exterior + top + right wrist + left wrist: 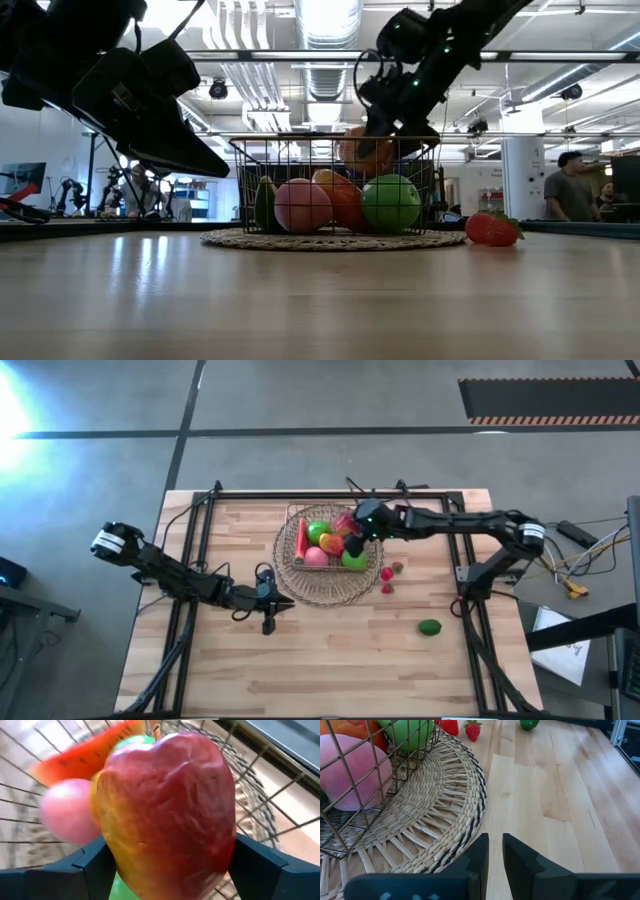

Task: Build produce basket
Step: Put the red apple into the gold wire basket

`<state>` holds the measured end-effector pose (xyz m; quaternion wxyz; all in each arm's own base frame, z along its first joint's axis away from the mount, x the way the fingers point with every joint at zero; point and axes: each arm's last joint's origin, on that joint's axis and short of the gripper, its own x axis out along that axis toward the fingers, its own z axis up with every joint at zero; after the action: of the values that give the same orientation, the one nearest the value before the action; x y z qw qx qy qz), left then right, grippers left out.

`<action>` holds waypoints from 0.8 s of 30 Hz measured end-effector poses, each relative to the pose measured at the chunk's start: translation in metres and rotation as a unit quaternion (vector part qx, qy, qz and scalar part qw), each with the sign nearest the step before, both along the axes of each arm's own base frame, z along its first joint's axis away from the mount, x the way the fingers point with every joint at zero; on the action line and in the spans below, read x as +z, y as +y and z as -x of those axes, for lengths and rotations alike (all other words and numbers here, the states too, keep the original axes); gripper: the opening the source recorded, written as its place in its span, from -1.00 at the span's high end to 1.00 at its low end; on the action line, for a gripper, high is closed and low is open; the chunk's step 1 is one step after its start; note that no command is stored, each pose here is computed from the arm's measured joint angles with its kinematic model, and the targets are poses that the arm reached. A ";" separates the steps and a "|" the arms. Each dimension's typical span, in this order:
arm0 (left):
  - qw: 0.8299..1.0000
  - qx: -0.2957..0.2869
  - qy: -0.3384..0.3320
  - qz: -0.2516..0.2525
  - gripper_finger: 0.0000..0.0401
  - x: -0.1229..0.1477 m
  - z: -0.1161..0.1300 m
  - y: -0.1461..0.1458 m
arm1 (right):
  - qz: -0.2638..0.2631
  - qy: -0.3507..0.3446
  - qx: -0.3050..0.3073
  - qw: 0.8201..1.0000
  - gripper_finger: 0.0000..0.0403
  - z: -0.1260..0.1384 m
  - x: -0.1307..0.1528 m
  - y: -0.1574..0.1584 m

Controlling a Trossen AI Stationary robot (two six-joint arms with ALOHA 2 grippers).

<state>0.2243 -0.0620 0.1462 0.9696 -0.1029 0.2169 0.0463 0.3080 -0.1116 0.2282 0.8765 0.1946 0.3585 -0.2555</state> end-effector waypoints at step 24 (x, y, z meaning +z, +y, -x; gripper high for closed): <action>1.000 0.000 0.000 0.000 0.81 -0.001 0.001 0.000 | 0.010 0.114 -0.043 0.993 -0.78 -0.010 0.012 -0.008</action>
<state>0.2236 -0.0618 0.1454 0.9696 -0.1028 0.2171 0.0465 0.3180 -0.1192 0.2404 0.8204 0.1705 0.4445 -0.3168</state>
